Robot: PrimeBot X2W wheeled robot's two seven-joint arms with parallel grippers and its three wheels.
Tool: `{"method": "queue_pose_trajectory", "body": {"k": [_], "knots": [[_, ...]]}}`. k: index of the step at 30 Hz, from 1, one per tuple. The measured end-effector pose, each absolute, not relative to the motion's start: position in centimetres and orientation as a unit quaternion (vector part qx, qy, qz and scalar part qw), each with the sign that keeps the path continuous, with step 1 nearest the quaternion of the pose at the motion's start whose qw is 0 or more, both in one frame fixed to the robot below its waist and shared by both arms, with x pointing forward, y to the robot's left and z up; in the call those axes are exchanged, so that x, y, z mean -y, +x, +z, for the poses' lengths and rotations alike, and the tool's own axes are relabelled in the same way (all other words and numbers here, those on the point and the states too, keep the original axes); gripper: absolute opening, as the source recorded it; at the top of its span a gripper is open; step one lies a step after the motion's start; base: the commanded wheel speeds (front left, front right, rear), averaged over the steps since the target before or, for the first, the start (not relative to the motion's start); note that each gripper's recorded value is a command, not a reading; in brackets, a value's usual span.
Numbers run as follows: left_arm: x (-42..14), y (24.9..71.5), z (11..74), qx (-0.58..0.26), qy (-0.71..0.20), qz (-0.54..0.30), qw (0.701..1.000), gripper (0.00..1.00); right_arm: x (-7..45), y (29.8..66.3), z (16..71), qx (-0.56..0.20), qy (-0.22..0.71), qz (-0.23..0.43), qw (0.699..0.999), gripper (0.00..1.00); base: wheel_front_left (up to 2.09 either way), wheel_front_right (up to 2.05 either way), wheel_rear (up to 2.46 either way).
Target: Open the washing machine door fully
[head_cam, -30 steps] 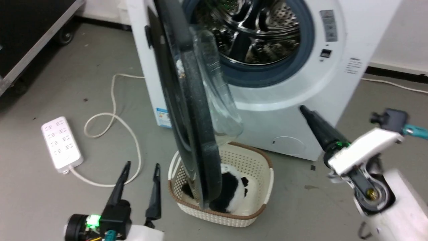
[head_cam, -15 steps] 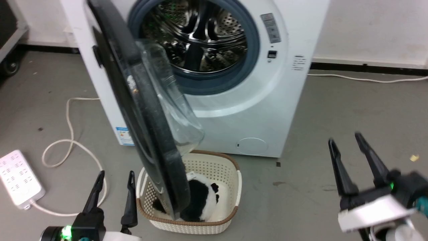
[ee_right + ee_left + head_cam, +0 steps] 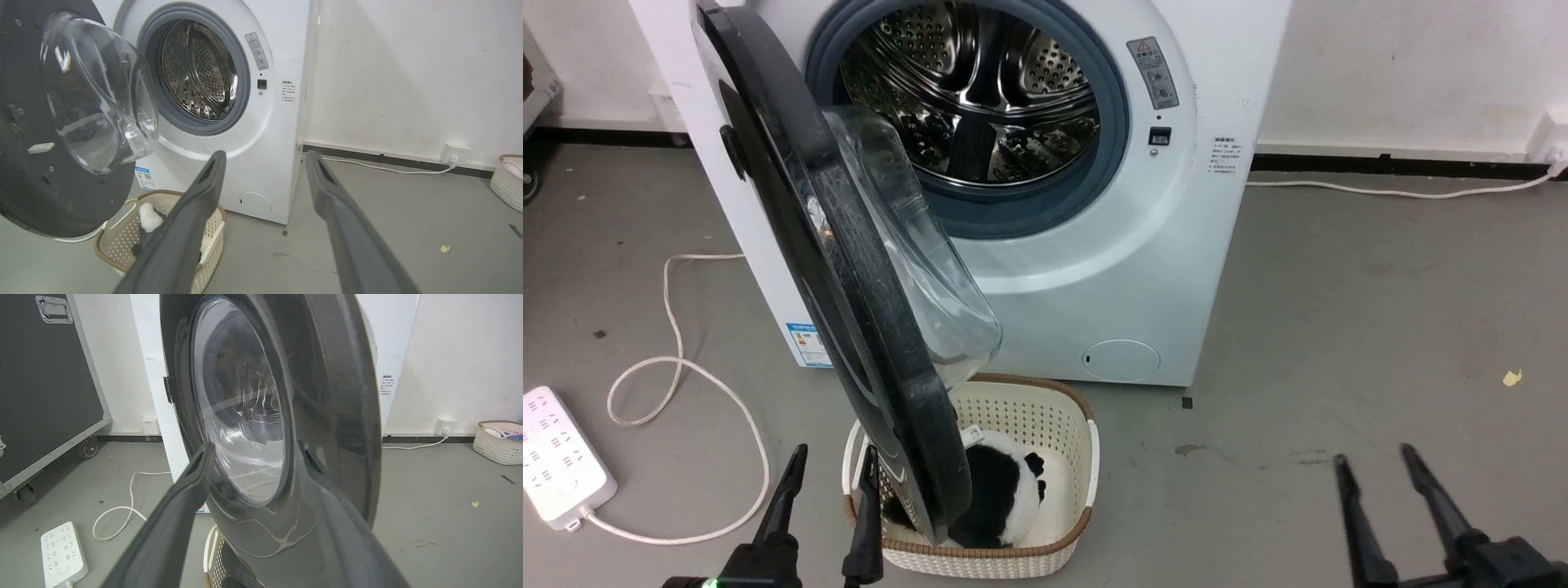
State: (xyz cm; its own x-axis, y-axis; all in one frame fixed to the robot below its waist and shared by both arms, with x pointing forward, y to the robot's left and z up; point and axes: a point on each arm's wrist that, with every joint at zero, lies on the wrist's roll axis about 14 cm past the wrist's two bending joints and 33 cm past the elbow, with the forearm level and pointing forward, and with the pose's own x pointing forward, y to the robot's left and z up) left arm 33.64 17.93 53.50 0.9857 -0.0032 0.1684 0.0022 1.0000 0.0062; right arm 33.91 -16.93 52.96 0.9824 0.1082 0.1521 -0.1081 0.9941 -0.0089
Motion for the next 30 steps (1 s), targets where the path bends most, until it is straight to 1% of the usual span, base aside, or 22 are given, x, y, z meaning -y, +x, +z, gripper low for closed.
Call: {"method": "queue_pose_trajectory", "body": {"k": [8, 9, 10, 16, 21, 26, 30], "knots": [[-18.2, 33.5, 53.6, 0.087, 0.004, 0.004, 0.996, 1.00, 16.7, 33.7, 52.9, 0.076, 0.010, 0.057, 0.995, 1.00, 0.00, 0.00, 0.00], [-18.3, 33.5, 53.5, 0.085, 0.004, 0.004, 0.996, 0.13, 16.7, 33.7, 52.9, 0.076, 0.012, 0.057, 0.995, 1.00, 0.00, 0.00, 0.00], [-18.3, 33.5, 53.5, 0.085, 0.003, 0.005, 0.996, 0.00, 16.7, 33.8, 52.9, 0.076, 0.015, 0.056, 0.995, 1.00, 0.00, 0.00, 0.00], [-18.9, 33.5, 54.1, 0.094, -0.003, 0.018, 0.995, 0.00, 16.3, 33.8, 52.8, 0.075, 0.018, 0.062, 0.995, 1.00, 0.00, 0.00, 0.00], [-20.5, 33.5, 56.8, 0.136, -0.003, 0.047, 0.990, 0.00, 16.1, 33.9, 52.8, 0.074, 0.019, 0.066, 0.995, 1.00, 0.00, 0.00, 0.00], [-23.4, 33.2, 61.8, 0.214, 0.001, 0.097, 0.972, 0.00, 16.0, 33.9, 52.9, 0.075, 0.019, 0.067, 0.995, 1.00, 0.00, 0.00, 0.00], [-24.3, 32.2, 67.7, 0.308, 0.001, 0.109, 0.945, 0.00, 16.1, 33.9, 53.0, 0.077, 0.019, 0.066, 0.995, 1.00, 0.00, 0.00, 0.00]]}}
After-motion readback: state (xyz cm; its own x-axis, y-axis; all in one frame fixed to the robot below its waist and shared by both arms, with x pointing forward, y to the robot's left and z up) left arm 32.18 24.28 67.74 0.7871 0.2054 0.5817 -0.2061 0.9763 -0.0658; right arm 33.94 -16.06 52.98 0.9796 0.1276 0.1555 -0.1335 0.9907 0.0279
